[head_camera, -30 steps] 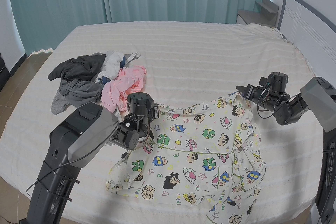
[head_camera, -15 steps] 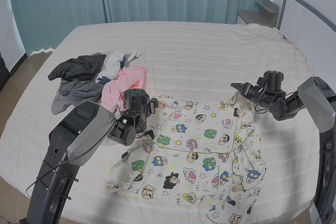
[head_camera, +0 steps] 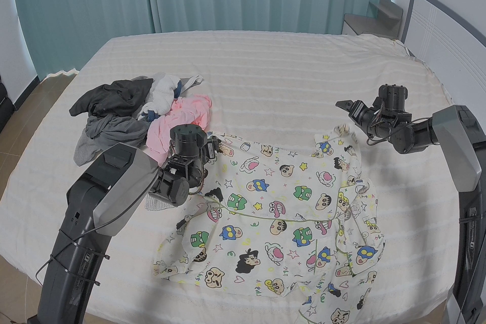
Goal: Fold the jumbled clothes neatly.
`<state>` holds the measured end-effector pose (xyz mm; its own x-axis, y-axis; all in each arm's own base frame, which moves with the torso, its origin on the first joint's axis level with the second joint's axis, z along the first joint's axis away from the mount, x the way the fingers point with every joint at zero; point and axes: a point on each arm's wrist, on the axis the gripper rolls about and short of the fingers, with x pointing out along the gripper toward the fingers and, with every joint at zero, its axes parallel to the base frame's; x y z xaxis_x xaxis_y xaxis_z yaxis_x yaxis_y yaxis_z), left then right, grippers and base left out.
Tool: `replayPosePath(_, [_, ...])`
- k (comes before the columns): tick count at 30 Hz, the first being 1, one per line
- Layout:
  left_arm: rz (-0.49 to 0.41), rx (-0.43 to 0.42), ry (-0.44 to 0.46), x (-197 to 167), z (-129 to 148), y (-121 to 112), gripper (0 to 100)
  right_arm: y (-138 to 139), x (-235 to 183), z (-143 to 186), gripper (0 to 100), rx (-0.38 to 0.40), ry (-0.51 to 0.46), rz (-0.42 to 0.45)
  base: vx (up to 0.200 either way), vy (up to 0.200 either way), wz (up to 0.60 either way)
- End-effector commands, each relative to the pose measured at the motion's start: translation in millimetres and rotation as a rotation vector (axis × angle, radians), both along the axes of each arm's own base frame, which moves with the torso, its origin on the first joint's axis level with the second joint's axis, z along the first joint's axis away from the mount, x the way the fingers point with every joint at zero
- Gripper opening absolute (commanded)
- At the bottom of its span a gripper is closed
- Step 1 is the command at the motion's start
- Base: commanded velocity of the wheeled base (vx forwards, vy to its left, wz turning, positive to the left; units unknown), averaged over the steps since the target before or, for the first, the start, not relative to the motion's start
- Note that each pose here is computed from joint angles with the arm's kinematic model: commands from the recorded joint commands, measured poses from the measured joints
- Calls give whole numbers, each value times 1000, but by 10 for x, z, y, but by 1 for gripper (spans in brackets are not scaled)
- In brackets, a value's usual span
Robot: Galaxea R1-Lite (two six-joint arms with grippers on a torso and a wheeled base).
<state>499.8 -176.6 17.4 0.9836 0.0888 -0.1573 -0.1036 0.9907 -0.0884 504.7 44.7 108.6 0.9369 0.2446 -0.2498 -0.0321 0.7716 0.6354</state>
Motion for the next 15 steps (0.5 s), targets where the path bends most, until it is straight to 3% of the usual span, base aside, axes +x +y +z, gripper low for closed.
replayPosePath(1, [15,1,-6,4,23,21,100,16,135,-22,100,33,53,-34,0,0,0])
replayPosePath(10, [40,-15,-77,81,333,132,100,-100,-12,138,100,27,58,-64,0,0,0])
replayPosePath(15, [47,11,-59,85,431,191,100,-113,-236,218,100,-32,83,-42,0,0,0])
